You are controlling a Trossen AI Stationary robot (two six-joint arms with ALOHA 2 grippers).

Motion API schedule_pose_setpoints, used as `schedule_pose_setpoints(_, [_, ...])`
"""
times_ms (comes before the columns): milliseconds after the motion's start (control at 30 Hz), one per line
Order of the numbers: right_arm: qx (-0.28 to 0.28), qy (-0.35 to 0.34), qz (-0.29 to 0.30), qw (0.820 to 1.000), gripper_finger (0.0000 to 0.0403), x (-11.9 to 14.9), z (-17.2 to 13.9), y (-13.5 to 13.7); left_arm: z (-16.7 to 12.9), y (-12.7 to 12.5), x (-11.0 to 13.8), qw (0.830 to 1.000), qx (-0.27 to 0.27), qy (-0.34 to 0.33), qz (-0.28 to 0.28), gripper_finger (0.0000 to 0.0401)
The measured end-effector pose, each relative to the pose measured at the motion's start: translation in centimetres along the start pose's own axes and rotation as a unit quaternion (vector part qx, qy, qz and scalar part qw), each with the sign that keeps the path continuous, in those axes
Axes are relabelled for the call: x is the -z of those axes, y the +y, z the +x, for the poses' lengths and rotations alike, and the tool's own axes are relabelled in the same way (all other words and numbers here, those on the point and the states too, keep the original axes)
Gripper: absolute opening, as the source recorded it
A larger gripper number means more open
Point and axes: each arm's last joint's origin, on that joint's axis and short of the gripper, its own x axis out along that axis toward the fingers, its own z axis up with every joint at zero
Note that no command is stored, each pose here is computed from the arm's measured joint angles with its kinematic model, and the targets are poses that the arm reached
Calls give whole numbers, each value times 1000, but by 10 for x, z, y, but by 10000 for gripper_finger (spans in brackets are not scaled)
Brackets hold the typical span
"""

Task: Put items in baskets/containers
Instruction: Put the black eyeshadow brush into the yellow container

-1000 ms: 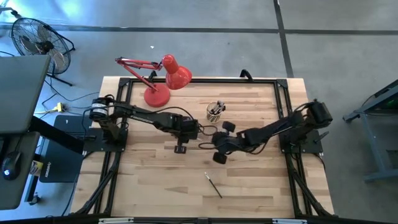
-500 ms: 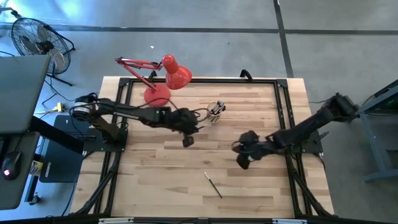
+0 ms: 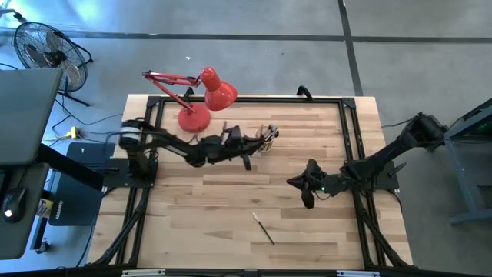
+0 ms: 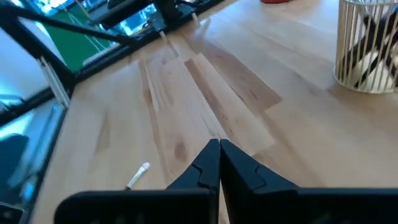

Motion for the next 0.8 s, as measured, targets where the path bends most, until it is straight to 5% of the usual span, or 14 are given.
schedule_pose_setpoints(133, [0, -1, -17, 1000, 2, -1, 1, -1, 19, 15, 18, 1000, -6, 23, 0, 10])
schedule_pose_setpoints(367, [11, -10, -15, 1000, 1, -2, 1, -2, 40, 50, -1, 1000, -1, -2, 15, 10])
schedule_pose_setpoints(800, [95, -65, -23, 993, 4, -5, 1, -10, 69, 68, 2, 987, 17, 131, 88, 32])
